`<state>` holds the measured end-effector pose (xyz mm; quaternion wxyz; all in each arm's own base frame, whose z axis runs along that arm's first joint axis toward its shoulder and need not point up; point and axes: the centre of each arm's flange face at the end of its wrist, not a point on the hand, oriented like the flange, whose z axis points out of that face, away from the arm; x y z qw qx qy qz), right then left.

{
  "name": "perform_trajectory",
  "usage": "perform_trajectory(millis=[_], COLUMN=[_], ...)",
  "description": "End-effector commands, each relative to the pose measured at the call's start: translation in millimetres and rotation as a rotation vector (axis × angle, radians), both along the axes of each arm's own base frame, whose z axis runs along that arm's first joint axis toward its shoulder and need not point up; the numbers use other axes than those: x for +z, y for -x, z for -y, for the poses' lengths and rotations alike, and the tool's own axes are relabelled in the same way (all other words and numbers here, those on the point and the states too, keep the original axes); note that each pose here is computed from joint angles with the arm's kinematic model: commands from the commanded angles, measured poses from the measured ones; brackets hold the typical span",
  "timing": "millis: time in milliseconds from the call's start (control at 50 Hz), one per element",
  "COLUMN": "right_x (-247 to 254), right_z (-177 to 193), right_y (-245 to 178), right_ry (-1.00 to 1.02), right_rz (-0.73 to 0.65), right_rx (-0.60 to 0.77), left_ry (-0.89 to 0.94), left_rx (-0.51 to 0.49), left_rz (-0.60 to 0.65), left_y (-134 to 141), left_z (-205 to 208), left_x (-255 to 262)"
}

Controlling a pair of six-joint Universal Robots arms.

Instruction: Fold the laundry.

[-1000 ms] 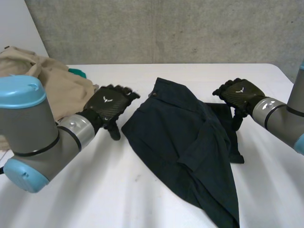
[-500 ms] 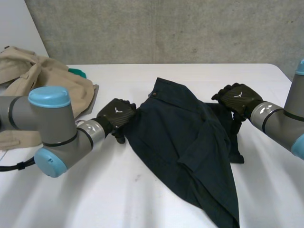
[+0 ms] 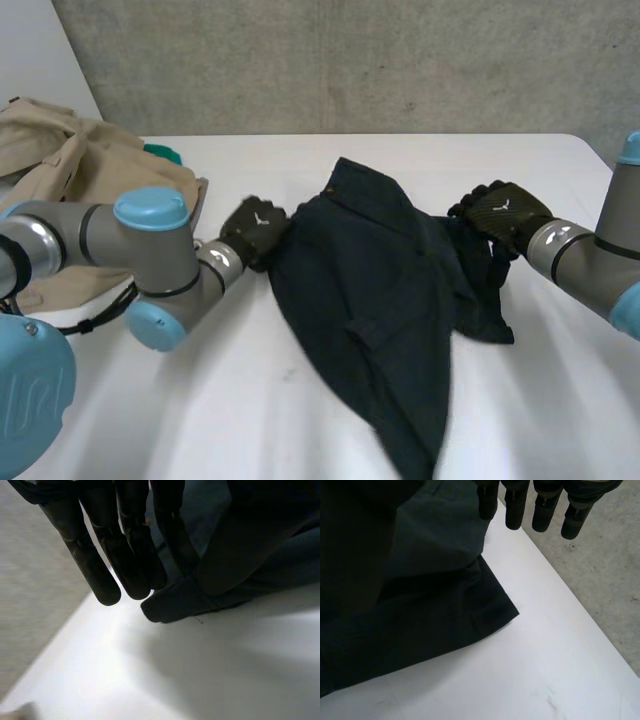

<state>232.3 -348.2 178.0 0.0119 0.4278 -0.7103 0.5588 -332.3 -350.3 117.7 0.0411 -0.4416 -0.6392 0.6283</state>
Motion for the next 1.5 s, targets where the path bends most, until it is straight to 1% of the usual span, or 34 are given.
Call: perform_trajectory(millis=[20,40,100,120,140,180,200,240,260,280,340,360,400,420,460,500,560,580,640,660,720,740,780,800,860,880,960,1020,1120,1180,1320,1400,1480,1500], right_x=[6,9,12,14,15,17,18,20,21,22,24,24,25,26,25,25,23,22,20,19,16,15,12,10,7,5,0,-2,-7,-9,-10,-10,-9,-7], right_z=[4,5,6,7,7,8,8,9,10,11,13,14,16,17,19,21,21,20,19,19,18,18,16,15,14,13,13,13,13,13,13,14,15,15], right_y=[5,5,6,6,6,7,7,8,9,10,14,15,17,19,22,24,25,25,24,23,22,21,19,18,16,15,14,13,12,12,12,12,12,12], right_ry=[0.018,0.025,0.034,0.039,0.041,0.042,0.043,0.045,0.048,0.051,0.057,0.059,0.061,0.064,0.063,0.062,0.055,0.053,0.046,0.044,0.037,0.035,0.031,0.028,0.020,0.019,0.014,0.011,0.006,0.005,0.006,0.008,0.016,0.019], right_rz=[0.006,0.008,0.013,0.018,0.021,0.028,0.035,0.041,0.041,0.042,0.041,0.041,0.041,0.042,0.040,0.039,0.037,0.037,0.036,0.034,0.026,0.024,0.017,0.012,0.004,-0.003,-0.016,-0.022,-0.037,-0.044,-0.047,-0.046,-0.047,-0.044], right_rx=[-0.016,-0.018,-0.021,-0.024,-0.025,-0.029,-0.035,-0.040,-0.041,-0.048,-0.061,-0.066,-0.072,-0.078,-0.083,-0.086,-0.087,-0.086,-0.081,-0.076,-0.069,-0.067,-0.061,-0.056,-0.049,-0.043,-0.037,-0.033,-0.030,-0.036,-0.038,-0.038,-0.039,-0.042], left_ry=[0.297,0.391,0.514,0.573,0.591,0.605,0.598,0.563,0.534,0.454,0.300,0.191,0.065,-0.049,-0.128,-0.133,-0.056,-0.001,0.080,0.124,0.175,0.187,0.182,0.166,0.125,0.094,0.057,0.037,-0.017,-0.030,0.013,0.058,0.252,0.352], left_rx=[0.147,0.160,0.151,0.125,0.105,0.053,-0.013,-0.091,-0.125,-0.185,-0.269,-0.320,-0.367,-0.416,-0.462,-0.487,-0.411,-0.319,-0.144,-0.043,0.071,0.116,0.147,0.171,0.206,0.228,0.257,0.245,0.169,0.141,0.136,0.145,0.189,0.194], left_rz=[-0.142,-0.223,-0.366,-0.455,-0.498,-0.575,-0.640,-0.693,-0.705,-0.718,-0.706,-0.682,-0.644,-0.599,-0.550,-0.497,-0.476,-0.477,-0.479,-0.474,-0.438,-0.393,-0.350,-0.311,-0.255,-0.224,-0.175,-0.153,-0.106,-0.090,-0.066,-0.046,-0.068,-0.103], left_y=[-4,-4,-2,0,2,8,16,27,33,43,58,67,75,81,85,85,75,64,42,27,4,-11,-24,-37,-53,-63,-80,-84,-78,-74,-69,-68,-62,-53], left_z=[40,45,45,40,36,26,14,0,-6,-18,-38,-53,-72,-92,-110,-122,-109,-93,-60,-38,-8,8,22,35,53,61,80,87,87,85,93,99,113,113], left_x=[87,124,181,216,231,254,271,280,280,274,253,234,208,180,154,127,114,113,115,119,121,120,117,113,102,94,80,70,47,39,31,31,64,87])
